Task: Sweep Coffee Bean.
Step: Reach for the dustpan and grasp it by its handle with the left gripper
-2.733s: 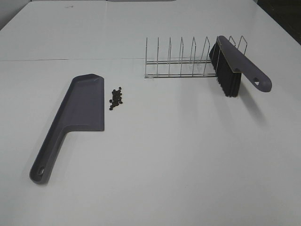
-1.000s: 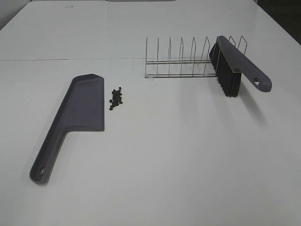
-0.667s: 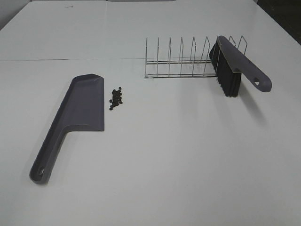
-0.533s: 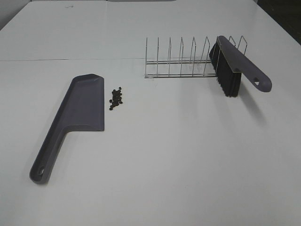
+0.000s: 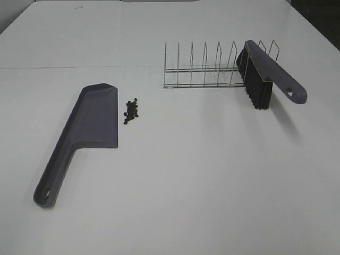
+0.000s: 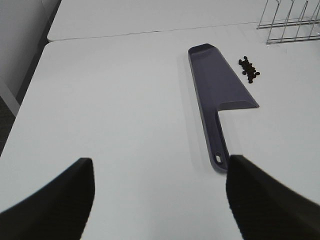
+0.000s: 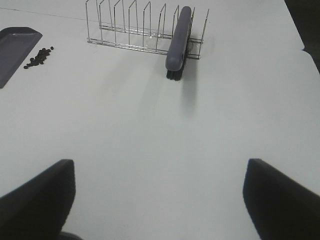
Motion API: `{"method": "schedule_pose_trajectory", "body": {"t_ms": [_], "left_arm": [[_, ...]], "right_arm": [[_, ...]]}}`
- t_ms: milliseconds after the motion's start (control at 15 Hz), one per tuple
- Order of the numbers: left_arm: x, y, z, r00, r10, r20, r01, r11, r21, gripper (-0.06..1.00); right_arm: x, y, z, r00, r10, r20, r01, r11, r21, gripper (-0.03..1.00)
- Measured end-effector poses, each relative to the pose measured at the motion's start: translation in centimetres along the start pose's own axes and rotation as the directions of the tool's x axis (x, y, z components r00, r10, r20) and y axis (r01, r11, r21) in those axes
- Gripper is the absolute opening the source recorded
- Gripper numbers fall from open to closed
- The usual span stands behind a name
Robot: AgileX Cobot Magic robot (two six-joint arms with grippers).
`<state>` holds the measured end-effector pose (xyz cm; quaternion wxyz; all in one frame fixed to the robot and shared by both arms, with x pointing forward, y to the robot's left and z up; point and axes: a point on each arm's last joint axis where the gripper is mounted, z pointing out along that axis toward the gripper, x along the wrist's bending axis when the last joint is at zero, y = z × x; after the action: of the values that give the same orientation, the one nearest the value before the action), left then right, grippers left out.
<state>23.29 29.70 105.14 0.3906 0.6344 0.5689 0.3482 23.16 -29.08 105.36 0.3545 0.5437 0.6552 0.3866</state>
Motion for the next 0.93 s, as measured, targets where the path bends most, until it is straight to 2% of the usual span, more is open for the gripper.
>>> {"method": "schedule_pose_trajectory", "body": {"t_ms": [667,867,933], "left_arm": [[0.0,0.0,0.1,1.000,-0.001,0.002,0.001,1.000,0.004,0.68],[0.1,1.0,1.2,1.000,-0.007,0.004,0.007,0.997,0.074,0.68],[0.1,2.0,1.7,1.000,-0.022,0.007,0.021,0.997,0.070,0.68]], "right_arm": [[0.0,0.0,0.0,1.000,0.000,0.000,0.000,1.000,0.000,0.84],[0.0,0.0,0.0,1.000,0.000,0.000,0.000,1.000,0.000,0.84],[0.0,0.0,0.0,1.000,0.002,-0.003,-0.002,1.000,0.000,0.84]]}}
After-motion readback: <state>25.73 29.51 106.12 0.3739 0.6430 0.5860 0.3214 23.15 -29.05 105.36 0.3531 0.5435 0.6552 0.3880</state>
